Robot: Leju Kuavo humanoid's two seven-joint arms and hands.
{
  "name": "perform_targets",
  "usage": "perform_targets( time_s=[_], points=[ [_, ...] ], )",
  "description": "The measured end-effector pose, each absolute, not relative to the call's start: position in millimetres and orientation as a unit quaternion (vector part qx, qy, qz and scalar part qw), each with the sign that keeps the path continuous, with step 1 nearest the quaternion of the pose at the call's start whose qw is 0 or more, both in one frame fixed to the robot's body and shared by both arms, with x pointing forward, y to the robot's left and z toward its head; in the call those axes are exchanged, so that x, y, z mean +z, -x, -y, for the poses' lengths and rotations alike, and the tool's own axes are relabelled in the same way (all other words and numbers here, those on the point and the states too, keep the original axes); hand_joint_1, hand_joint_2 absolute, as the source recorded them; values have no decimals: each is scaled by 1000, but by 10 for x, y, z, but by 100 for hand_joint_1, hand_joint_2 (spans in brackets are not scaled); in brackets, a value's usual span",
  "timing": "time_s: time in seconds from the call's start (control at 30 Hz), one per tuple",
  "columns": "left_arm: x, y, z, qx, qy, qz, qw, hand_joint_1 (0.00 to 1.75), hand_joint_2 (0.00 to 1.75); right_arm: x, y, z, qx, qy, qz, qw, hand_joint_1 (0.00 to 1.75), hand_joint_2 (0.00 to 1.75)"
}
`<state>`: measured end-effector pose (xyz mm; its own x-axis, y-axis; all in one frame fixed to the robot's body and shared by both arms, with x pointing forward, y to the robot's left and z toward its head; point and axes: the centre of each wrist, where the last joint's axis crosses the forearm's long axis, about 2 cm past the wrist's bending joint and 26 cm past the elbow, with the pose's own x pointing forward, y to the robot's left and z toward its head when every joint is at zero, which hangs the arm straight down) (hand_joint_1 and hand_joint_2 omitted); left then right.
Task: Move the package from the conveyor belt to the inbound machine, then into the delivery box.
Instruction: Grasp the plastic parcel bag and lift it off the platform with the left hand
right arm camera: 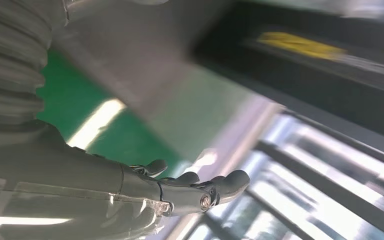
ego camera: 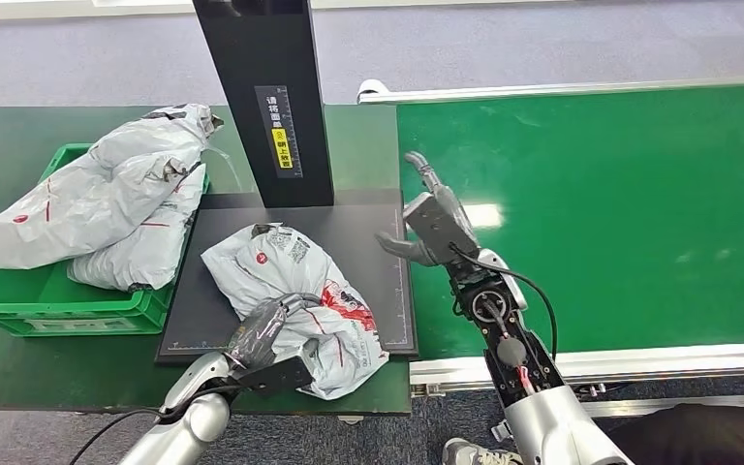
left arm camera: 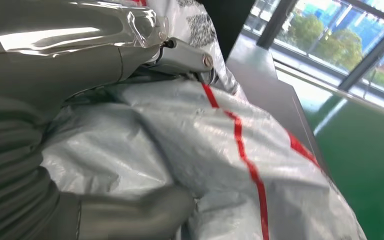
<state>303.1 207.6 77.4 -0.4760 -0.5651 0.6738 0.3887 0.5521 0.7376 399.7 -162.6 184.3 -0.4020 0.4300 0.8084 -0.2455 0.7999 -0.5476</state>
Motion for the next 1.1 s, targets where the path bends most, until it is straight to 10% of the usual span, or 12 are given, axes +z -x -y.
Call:
perform_targets(
  time_s=[0.57, 1.1],
  points=[
    [841, -3090, -2033, -450, -60, 728, 513, 175, 175, 1596, -4114, 1713, 422, 120, 645, 626, 0, 175],
    [1322, -3031, -2209, -184, -211, 898, 340, 175, 175, 1545, -4117, 1696, 409, 78, 662, 623, 0, 175]
  ],
)
